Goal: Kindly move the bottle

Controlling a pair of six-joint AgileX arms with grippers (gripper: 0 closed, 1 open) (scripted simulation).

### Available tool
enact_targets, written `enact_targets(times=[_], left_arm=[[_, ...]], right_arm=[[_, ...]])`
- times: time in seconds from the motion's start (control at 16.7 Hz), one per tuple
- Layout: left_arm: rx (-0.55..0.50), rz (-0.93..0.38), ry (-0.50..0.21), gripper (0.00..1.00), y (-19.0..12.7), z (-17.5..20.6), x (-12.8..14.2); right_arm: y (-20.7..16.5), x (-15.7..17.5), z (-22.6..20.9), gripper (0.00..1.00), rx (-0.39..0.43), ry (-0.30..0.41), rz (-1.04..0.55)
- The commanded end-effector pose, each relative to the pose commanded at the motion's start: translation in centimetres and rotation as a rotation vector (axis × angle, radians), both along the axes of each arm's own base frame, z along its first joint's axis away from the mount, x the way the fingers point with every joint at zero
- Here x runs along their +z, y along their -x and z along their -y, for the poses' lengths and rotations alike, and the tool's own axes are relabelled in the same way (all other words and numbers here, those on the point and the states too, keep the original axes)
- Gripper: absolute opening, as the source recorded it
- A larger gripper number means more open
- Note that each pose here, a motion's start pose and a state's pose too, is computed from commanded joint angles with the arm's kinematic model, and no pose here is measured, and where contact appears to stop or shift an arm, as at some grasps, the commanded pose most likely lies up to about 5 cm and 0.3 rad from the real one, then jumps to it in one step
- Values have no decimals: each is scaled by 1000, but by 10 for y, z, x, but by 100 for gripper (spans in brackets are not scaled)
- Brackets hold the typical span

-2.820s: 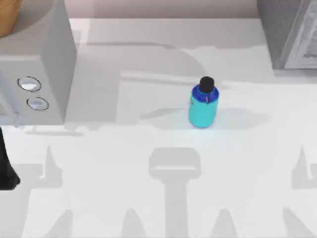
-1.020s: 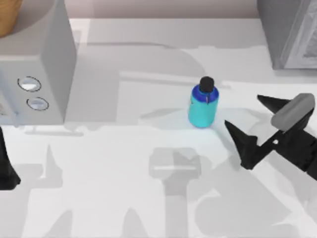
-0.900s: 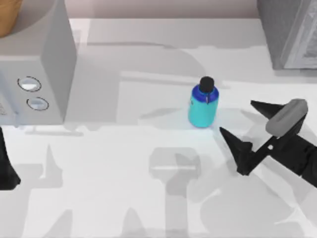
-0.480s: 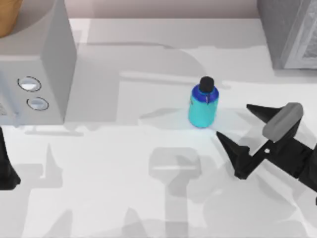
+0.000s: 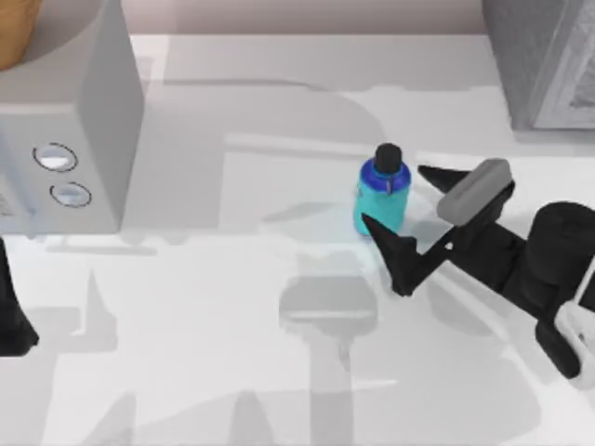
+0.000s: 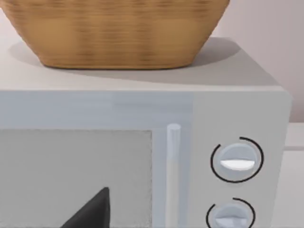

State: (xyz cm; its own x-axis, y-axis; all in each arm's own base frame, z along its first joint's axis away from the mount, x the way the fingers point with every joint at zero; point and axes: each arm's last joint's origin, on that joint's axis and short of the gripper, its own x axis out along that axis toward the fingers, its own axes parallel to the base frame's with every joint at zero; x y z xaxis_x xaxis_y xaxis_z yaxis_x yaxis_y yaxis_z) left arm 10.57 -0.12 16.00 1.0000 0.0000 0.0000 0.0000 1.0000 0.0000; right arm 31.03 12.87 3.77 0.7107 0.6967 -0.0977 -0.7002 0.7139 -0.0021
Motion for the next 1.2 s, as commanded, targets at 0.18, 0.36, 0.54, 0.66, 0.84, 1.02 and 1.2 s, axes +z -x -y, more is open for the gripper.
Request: enact_targets(times=[0.18,0.36,0.54,0.66,0.84,1.02,1.2], left_arm=[[0,0,0,100,0,0,0],[0,0,0,100,0,0,0],[0,0,0,100,0,0,0],[0,0,0,100,0,0,0],[0,0,0,100,0,0,0],[0,0,0,100,0,0,0],[0,0,0,100,0,0,0]], right_arm=[[-20,-1,-22,100,0,-1,1],[-25,-2,-30,100,0,1,-1],[-25,-2,-30,100,0,1,-1],[-25,-2,-30,85,0,1,-1],[-25,-2,-30,62,0,1,-1],[-25,-2,-30,40,0,1,-1],[-25,-2,-30,17,0,1,-1]])
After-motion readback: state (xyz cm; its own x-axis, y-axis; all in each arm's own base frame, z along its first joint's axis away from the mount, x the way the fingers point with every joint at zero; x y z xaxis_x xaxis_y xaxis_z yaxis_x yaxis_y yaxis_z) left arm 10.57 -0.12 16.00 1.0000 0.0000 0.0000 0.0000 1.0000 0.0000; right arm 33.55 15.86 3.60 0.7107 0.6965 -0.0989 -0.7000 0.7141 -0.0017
